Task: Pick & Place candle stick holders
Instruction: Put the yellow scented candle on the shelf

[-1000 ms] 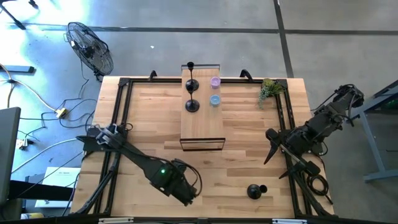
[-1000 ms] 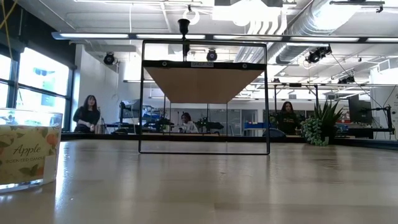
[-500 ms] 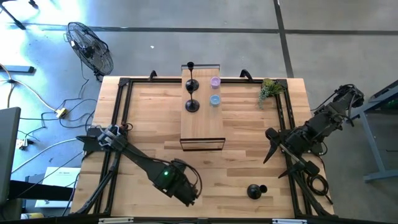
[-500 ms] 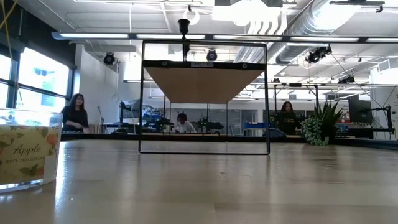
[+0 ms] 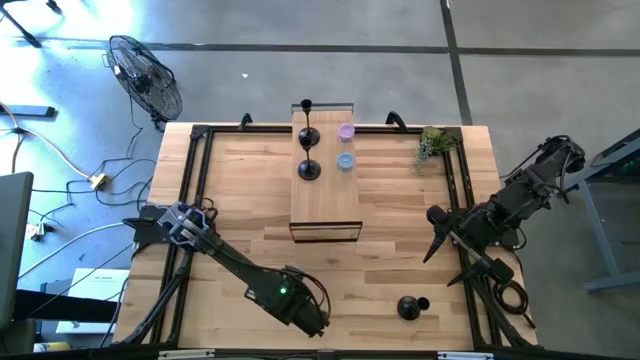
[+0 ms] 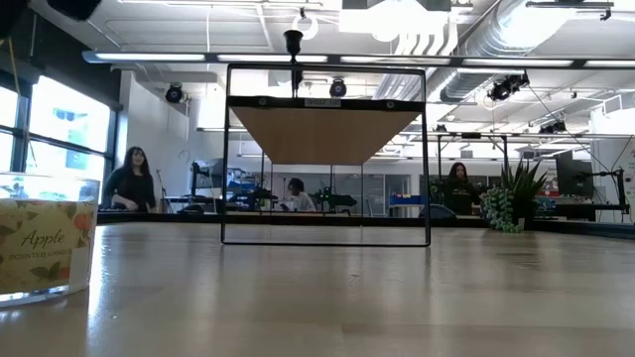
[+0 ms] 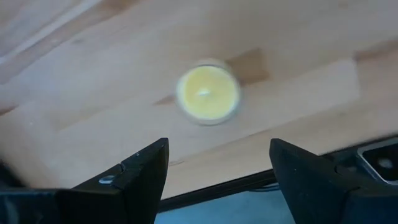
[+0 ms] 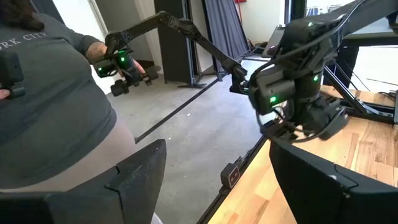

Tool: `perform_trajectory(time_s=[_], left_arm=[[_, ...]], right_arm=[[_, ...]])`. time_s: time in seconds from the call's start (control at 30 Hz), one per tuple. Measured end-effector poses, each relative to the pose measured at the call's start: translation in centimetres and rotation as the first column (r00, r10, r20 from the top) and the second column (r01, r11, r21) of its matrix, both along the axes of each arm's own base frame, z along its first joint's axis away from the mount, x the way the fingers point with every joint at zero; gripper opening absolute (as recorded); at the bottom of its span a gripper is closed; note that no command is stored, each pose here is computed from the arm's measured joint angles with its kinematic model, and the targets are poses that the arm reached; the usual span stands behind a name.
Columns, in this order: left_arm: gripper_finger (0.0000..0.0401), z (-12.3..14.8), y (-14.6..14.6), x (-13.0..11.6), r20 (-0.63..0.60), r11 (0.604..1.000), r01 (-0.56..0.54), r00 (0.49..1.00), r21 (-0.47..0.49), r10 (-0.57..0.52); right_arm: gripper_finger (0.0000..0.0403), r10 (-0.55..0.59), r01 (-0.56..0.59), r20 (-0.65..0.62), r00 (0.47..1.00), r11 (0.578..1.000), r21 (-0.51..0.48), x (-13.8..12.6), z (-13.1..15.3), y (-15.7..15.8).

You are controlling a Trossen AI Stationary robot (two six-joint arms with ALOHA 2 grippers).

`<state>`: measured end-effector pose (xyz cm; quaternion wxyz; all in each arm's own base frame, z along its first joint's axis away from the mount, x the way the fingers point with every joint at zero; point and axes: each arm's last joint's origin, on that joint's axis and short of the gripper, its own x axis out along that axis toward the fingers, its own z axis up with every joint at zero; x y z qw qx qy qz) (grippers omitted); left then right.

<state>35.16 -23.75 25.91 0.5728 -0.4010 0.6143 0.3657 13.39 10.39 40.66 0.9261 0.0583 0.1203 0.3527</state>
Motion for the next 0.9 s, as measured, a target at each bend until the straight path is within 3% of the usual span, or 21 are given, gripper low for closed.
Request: perform_trajectory(time_s=[0.17, 0.3, 0.4, 0.53, 0.9], left_arm=[[0.0273, -1.0, -0.3, 1.1, 0.049, 0.999, 0.045, 0.998, -0.025, -0.044], [0.0273, -1.5, -0.2, 1.0, 0.042, 0.999, 0.041, 0.998, 0.008, -0.041], [0.0273, -2.5, 0.0, 0.6, -0.017, 1.000, 0.026, 1.000, 0.015, -0.025], [0.0273, -4.3, -0.2, 0.5, -0.062, 0.997, 0.053, 0.996, -0.054, -0.057], [0.0273, -5.3, 0.4, 0.9, -0.025, 0.999, 0.048, 0.999, 0.001, -0.048]], right_arm=[[0.0281, -0.001, 0.001, -0.003, 1.000, 1.000, 0.003, 0.0, 0.0, 0.0], [0.0281, -0.005, 0.005, -0.013, 1.000, 1.000, 0.015, 0.0, 0.0, 0.0], [0.0281, -0.005, 0.005, -0.015, 1.000, 1.000, 0.016, 0.0, 0.0, 0.0], [0.0281, 0.000, 0.001, -0.016, 1.000, 1.000, 0.017, 0.0, 0.0, 0.0], [0.0281, 0.004, -0.004, -0.006, 1.000, 1.000, 0.005, 0.0, 0.0, 0.0]])
